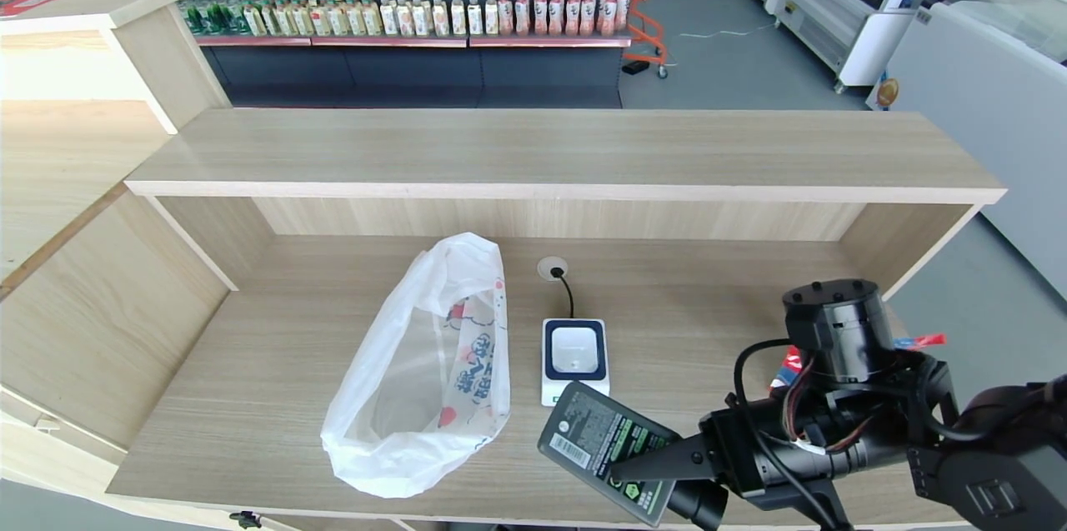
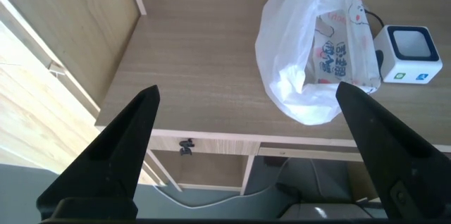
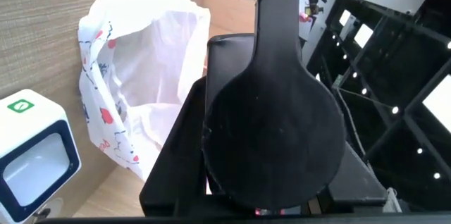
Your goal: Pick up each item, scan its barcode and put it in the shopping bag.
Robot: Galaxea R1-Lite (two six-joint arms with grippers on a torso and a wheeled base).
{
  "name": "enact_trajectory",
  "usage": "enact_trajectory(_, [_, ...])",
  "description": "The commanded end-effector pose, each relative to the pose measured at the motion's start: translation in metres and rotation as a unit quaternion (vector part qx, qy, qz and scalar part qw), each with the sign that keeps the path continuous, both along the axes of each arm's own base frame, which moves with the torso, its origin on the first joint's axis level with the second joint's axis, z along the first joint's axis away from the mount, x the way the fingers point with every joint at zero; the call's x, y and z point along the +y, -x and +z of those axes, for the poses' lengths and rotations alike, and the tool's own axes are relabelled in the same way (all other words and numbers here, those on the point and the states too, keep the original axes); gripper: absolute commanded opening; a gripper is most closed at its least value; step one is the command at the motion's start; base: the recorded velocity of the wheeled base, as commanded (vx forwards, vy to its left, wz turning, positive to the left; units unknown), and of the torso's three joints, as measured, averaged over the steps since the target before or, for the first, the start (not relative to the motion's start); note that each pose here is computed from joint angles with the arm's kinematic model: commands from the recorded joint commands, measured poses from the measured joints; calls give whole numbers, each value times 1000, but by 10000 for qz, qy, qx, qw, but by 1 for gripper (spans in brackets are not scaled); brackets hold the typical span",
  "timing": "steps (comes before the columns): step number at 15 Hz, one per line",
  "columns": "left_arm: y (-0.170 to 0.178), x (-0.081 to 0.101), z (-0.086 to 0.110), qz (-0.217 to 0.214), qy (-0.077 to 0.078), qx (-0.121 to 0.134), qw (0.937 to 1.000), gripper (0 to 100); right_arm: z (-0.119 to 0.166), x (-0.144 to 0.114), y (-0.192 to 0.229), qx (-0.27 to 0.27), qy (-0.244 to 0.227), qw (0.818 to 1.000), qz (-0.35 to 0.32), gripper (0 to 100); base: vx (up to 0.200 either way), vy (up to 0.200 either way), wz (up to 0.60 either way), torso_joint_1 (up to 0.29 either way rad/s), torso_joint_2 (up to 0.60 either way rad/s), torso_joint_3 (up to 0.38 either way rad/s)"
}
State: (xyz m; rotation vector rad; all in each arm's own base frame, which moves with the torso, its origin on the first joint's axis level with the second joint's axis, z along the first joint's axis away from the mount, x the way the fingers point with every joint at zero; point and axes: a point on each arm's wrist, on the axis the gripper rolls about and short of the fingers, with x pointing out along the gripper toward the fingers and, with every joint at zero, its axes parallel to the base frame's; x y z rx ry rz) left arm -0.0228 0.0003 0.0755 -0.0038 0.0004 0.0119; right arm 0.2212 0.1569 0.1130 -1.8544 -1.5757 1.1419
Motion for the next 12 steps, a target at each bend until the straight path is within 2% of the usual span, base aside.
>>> enact_trajectory(1, [0, 0, 0, 2, 4, -2, 10000, 100, 1, -1, 2, 0, -4, 10000, -1, 0, 0, 0, 0, 0, 0, 0])
enact_trajectory(5, [0, 0, 0, 2, 4, -2, 10000, 100, 2, -3, 5, -8, -4, 10000, -7, 0, 0, 0, 0, 0, 0, 0])
enact_trajectory(6, [0, 0, 0, 2, 4, -2, 10000, 100, 9, -6, 10, 1, -41, 9999, -100, 0, 0, 0, 0, 0, 0, 0])
enact_trajectory(7, [0, 0, 0, 2, 4, -2, 10000, 100, 14, -6, 10, 727, -78, 9967, -353, 0, 0, 0, 0, 0, 0, 0])
enact_trajectory(8, [0, 0, 0, 2, 4, -2, 10000, 100, 16, -8, 9, 1722, -139, 9822, -744, 0, 0, 0, 0, 0, 0, 0])
enact_trajectory(9, [0, 0, 0, 2, 4, -2, 10000, 100, 46, -11, 6, 1940, -617, 9724, -1140, 0, 0, 0, 0, 0, 0, 0])
enact_trajectory(10, [0, 0, 0, 2, 4, -2, 10000, 100, 78, -32, 7, 1935, -1218, 9535, -1964, 0, 0, 0, 0, 0, 0, 0])
enact_trajectory(11, [0, 0, 0, 2, 4, -2, 10000, 100, 78, -53, 19, 2709, -1419, 9149, -2636, 0, 0, 0, 0, 0, 0, 0])
enact_trajectory(12, [0, 0, 0, 2, 4, -2, 10000, 100, 83, -61, 32, 3665, -1697, 8659, -2951, 0, 0, 0, 0, 0, 0, 0])
